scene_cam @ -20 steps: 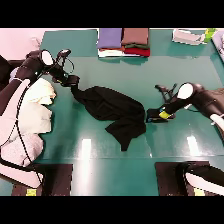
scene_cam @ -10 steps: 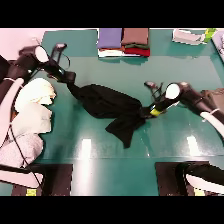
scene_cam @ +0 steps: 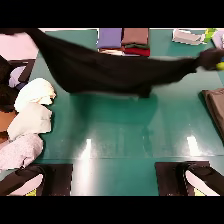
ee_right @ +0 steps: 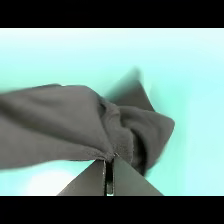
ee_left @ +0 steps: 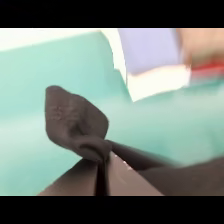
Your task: Fold the shirts.
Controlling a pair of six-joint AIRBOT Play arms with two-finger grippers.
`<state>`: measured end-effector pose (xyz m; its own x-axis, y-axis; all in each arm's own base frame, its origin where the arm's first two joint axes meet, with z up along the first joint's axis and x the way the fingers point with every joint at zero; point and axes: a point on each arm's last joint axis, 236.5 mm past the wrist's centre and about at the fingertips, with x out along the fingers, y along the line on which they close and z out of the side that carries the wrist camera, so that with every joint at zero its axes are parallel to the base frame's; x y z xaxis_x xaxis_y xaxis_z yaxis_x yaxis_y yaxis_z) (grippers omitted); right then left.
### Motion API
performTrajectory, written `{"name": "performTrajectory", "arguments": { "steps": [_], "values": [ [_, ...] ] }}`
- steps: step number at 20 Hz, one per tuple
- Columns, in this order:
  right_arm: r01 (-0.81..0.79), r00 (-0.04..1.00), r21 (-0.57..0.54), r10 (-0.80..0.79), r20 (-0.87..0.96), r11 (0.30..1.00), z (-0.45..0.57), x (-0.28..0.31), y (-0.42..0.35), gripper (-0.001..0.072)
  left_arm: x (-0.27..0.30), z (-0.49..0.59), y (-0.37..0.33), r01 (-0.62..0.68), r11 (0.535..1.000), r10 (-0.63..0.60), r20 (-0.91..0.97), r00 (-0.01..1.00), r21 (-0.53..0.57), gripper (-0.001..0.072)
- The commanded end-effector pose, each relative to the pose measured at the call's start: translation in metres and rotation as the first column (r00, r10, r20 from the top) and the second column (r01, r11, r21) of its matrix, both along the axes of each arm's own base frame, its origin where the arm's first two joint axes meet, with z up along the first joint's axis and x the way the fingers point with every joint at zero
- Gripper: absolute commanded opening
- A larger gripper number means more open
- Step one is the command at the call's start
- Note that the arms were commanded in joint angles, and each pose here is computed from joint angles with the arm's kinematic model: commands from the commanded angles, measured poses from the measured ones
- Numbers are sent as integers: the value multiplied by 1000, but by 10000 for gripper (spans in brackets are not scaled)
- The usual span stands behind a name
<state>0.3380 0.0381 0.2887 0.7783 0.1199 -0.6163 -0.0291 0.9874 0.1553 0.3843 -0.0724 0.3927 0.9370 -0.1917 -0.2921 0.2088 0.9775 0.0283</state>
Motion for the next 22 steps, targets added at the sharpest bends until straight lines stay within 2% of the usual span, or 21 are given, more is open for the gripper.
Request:
{"name": "performTrajectory", "arguments": {
  "steps": [1, 5, 8, 10, 12, 16, 19, 22],
  "values": [
    [70, 977, -11, -66, 201, 998, 83, -40, -26, 16, -77, 85, 14, 0, 999, 10, 252, 968, -42, 29],
    [90, 968, -26, -81, 238, 996, 115, -58, -34, 16, -115, 121, 12, 43, 995, -8, 371, 929, -88, 29],
    [89, 976, -31, -81, 200, 996, 118, -45, -35, 16, -106, 115, 6, 62, 993, -25, 348, 937, -96, 29],
    [67, 992, -27, -64, 109, 997, 99, -24, -31, 16, -74, 77, 0, 53, 997, -41, 222, 974, -48, 29],
    [16, 999, 4, -16, -48, 1000, 51, 5, -18, 16, -27, 11, -5, 41, 999, -41, -1, 999, -3, 29],
    [0, 895, 56, 25, -445, 998, -104, 51, -9, 17, 73, -159, -23, 61, 997, -32, -439, 898, 53, 30],
    [37, 821, 64, 6, -571, 997, -202, 78, -11, 17, 138, -264, -34, 59, 997, -19, -550, 835, 56, 30],
    [56, 815, 72, -4, -580, 996, -250, 106, -10, 18, 164, -337, -38, 58, 996, -7, -619, 785, 63, 30]
  ]
}}
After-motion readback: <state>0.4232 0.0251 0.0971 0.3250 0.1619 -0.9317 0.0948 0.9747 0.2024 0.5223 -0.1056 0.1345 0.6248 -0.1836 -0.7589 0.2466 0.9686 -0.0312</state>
